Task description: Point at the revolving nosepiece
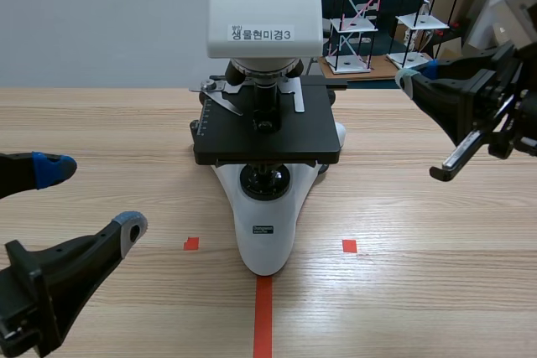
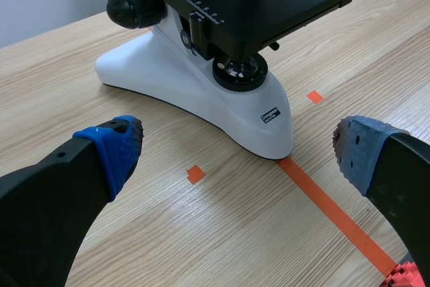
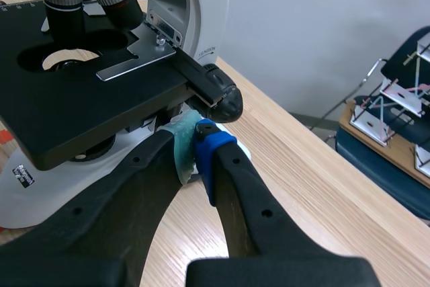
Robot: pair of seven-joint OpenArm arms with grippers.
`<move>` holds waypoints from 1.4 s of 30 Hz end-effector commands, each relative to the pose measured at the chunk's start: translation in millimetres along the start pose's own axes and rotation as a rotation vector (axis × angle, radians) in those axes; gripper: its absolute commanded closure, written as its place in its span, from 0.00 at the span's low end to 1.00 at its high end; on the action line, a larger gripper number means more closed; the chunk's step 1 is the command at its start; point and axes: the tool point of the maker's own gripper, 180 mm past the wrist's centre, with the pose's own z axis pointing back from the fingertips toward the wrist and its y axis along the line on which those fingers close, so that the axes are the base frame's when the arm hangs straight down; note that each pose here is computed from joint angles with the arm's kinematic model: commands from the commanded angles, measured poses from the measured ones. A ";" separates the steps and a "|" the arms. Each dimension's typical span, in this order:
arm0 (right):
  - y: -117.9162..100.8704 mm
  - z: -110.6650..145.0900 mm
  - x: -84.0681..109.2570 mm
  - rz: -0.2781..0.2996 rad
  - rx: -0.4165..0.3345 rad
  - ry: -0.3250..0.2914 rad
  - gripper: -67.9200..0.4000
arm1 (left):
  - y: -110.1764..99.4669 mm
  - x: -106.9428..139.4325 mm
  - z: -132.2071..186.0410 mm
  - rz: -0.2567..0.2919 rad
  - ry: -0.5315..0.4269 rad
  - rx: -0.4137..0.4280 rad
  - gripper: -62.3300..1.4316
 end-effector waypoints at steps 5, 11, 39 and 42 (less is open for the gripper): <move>-13.2 -10.7 18.4 0.007 0.034 -0.096 0.99 | -0.6 6.2 0.0 0.006 -0.025 0.000 0.04; -14.3 -25.4 14.8 0.006 0.077 -0.121 0.99 | -0.6 6.2 0.0 0.006 -0.026 0.000 0.04; 10.2 -49.0 18.7 0.003 0.151 -0.207 0.99 | -0.6 6.2 0.0 0.006 -0.025 0.000 0.04; 10.2 -49.0 18.7 0.003 0.151 -0.207 0.99 | -0.6 6.2 0.0 0.006 -0.025 0.000 0.04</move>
